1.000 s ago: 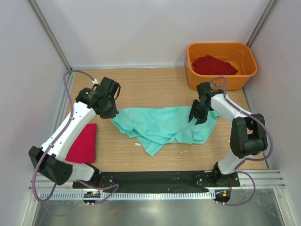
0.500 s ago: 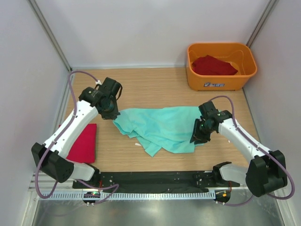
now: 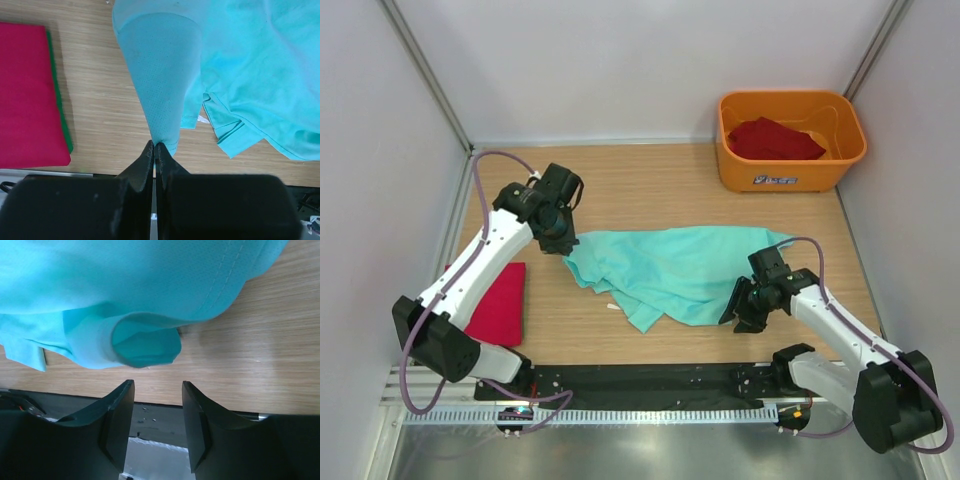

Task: Fold and stack the t-shirts
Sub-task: Flatten the tshirt out

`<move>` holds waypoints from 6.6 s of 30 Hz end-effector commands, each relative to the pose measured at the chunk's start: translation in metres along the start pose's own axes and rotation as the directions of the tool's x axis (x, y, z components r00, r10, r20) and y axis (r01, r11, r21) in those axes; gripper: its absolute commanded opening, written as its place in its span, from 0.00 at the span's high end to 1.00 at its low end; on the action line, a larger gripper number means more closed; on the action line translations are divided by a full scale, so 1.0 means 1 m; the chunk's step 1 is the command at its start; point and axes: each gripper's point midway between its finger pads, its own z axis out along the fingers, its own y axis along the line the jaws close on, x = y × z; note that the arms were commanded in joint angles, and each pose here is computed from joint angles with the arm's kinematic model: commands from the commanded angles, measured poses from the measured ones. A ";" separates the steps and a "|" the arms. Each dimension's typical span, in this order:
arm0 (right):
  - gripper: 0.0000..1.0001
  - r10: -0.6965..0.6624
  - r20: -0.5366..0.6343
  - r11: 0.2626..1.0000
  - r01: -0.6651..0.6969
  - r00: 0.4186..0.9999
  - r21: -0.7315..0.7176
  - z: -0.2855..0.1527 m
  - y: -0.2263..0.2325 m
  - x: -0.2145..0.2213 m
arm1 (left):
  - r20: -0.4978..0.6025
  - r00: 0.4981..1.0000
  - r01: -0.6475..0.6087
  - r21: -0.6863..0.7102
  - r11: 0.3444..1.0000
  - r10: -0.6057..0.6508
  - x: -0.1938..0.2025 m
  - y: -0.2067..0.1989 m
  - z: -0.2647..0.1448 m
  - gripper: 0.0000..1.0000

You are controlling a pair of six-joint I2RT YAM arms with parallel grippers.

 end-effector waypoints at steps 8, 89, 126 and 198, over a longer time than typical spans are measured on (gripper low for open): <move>0.48 0.162 0.158 0.986 -0.154 0.974 -0.057 0.014 0.004 -0.024 | 0.028 0.999 -0.018 0.038 0.999 0.017 -0.012 -0.008 -0.009 1.00; 0.99 0.444 0.265 0.891 -0.454 0.856 -0.027 0.027 -0.022 -0.032 | 0.008 0.999 0.036 0.066 0.997 -0.036 -0.013 -0.004 -0.011 1.00; 0.99 0.074 0.897 0.861 0.426 0.436 -0.278 -0.429 0.101 -0.039 | 0.805 0.371 -0.379 0.586 0.716 -0.463 -0.025 0.045 -0.455 1.00; 0.99 0.038 0.852 0.942 0.266 0.522 -0.205 -0.325 0.125 -0.183 | 0.758 0.450 -0.349 0.635 0.689 -0.471 -0.214 -0.023 -0.343 1.00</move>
